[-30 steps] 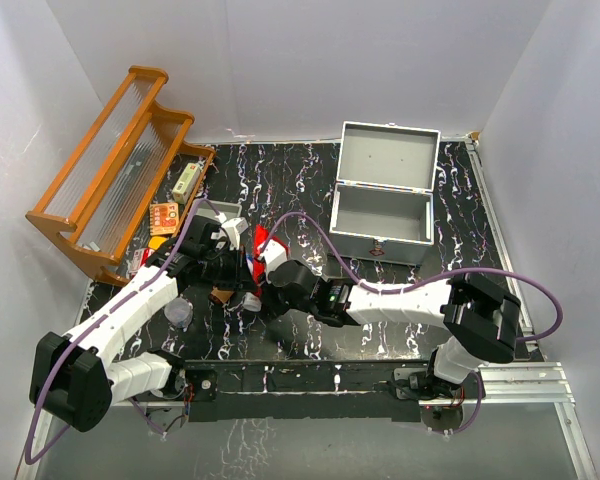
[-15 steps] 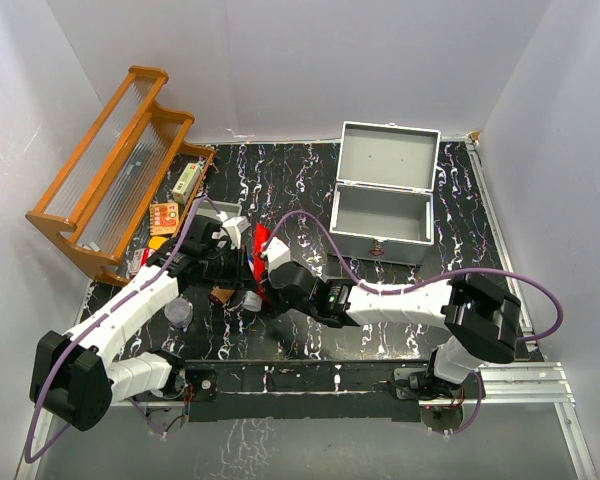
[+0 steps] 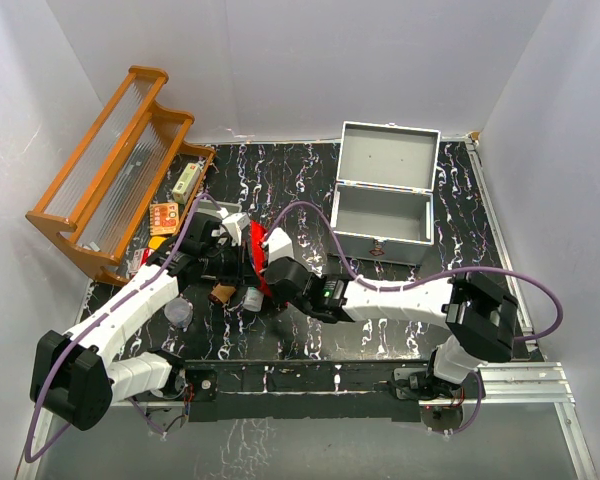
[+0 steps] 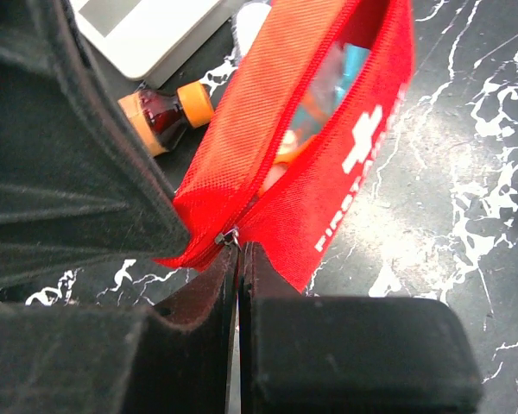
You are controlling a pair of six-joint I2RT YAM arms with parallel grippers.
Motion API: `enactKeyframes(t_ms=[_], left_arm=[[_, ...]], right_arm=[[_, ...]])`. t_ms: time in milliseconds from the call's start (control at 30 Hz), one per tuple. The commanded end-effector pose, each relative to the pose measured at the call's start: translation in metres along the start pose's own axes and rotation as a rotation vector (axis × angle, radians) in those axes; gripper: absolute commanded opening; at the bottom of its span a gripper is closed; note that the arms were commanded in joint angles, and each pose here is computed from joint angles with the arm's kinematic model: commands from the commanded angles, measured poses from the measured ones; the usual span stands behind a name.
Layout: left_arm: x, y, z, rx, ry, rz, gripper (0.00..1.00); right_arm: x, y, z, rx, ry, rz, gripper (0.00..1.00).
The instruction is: Organize the medicine kit
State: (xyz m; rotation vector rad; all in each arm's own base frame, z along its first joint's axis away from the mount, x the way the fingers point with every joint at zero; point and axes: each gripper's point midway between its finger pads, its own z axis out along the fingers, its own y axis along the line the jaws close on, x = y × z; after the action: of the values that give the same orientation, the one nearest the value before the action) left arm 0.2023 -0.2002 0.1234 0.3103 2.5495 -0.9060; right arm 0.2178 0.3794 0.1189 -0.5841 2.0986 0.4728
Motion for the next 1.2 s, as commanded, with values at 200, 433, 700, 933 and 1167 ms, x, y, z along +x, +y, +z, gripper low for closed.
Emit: enactKeyframes(t_ms=[200, 433, 700, 933, 1167], left_arm=[[0.01, -0.011, -0.007, 0.045, 0.058, -0.004, 0.0], [0.012, -0.018, -0.007, 0.087, 0.073, -0.004, 0.0], [0.018, -0.029, -0.01, 0.158, 0.11, 0.006, 0.0], [0.024, -0.031, -0.013, 0.17, 0.128, -0.002, 0.0], [0.025, -0.038, -0.021, 0.2, 0.119, 0.017, 0.0]], right_arm=[[-0.037, -0.043, 0.001, 0.216, -0.098, 0.112, 0.0], [-0.041, -0.063, 0.001, 0.271, -0.102, 0.191, 0.0], [-0.06, -0.071, 0.009, 0.255, -0.132, 0.195, 0.0], [-0.09, -0.097, 0.025, 0.218, -0.164, 0.2, 0.0], [-0.109, -0.127, 0.042, 0.211, -0.156, 0.164, 0.0]])
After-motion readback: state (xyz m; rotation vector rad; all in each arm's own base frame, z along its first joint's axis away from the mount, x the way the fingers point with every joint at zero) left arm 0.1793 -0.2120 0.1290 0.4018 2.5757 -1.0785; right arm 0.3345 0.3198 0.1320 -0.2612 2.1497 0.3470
